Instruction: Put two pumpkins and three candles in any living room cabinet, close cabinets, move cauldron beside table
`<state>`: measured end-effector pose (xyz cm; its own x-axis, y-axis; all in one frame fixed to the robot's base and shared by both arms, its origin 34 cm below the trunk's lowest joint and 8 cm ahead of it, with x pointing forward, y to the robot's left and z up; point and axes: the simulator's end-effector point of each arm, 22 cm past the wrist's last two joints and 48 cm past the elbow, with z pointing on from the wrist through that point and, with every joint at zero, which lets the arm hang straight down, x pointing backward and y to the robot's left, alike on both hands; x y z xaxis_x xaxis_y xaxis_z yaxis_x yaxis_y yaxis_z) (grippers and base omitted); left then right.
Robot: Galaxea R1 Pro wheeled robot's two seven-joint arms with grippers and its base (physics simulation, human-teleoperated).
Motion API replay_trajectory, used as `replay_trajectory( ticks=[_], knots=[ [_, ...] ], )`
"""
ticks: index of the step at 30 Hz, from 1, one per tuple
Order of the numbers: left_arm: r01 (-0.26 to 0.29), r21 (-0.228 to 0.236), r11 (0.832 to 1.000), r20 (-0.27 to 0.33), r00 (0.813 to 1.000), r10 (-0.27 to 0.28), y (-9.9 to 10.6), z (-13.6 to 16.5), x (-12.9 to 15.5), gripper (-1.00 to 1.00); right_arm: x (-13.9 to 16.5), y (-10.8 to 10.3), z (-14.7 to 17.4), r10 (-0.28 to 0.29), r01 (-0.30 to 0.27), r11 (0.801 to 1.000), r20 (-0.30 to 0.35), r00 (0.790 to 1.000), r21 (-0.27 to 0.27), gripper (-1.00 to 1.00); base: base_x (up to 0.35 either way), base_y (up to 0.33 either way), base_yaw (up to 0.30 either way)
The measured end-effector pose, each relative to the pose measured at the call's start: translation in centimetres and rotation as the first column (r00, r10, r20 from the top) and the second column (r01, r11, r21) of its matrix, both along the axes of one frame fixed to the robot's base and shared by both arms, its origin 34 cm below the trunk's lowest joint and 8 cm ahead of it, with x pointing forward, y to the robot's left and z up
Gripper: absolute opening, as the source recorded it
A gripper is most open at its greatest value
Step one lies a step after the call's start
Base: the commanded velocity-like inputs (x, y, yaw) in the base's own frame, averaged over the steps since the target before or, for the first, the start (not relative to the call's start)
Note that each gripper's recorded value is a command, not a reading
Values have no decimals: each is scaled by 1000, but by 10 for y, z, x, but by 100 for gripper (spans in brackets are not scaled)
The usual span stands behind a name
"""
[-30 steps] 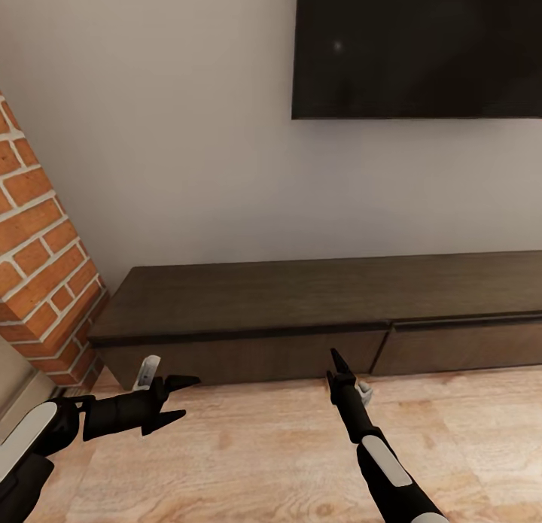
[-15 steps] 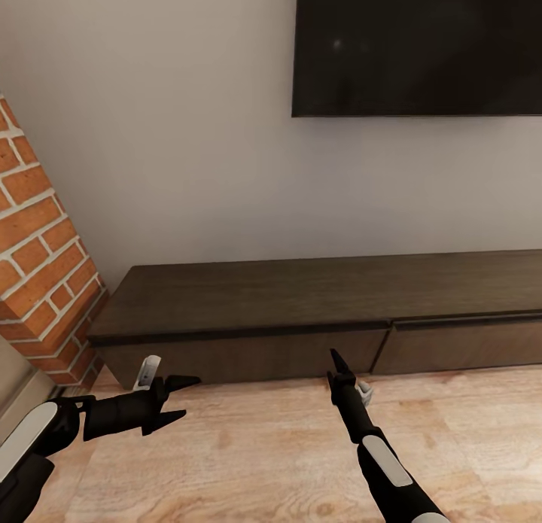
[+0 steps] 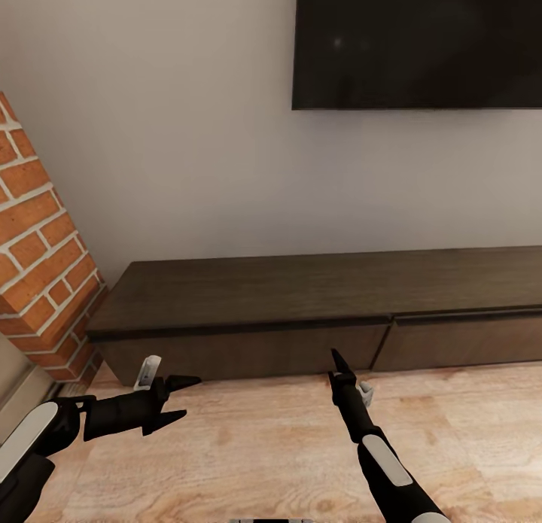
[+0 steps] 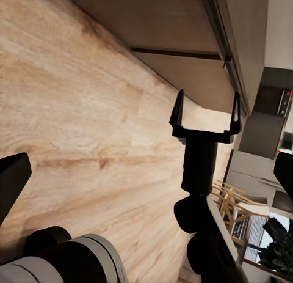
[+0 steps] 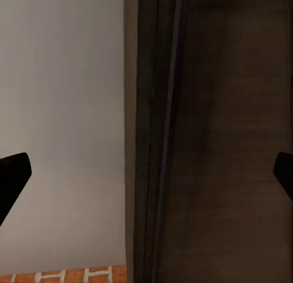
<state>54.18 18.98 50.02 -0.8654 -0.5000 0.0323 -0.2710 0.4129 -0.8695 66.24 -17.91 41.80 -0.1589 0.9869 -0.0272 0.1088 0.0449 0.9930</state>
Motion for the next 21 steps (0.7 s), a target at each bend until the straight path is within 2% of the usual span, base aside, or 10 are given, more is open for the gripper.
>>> replay_trajectory(
  ticks=[21],
  knots=[
    [8, -10, 1000, -27, 1000, -8, -7, -17, -4, 100, -4, 0, -18, 2, -2, 1000, -20, 1000, -4, 100, 0, 0, 0]
  ],
)
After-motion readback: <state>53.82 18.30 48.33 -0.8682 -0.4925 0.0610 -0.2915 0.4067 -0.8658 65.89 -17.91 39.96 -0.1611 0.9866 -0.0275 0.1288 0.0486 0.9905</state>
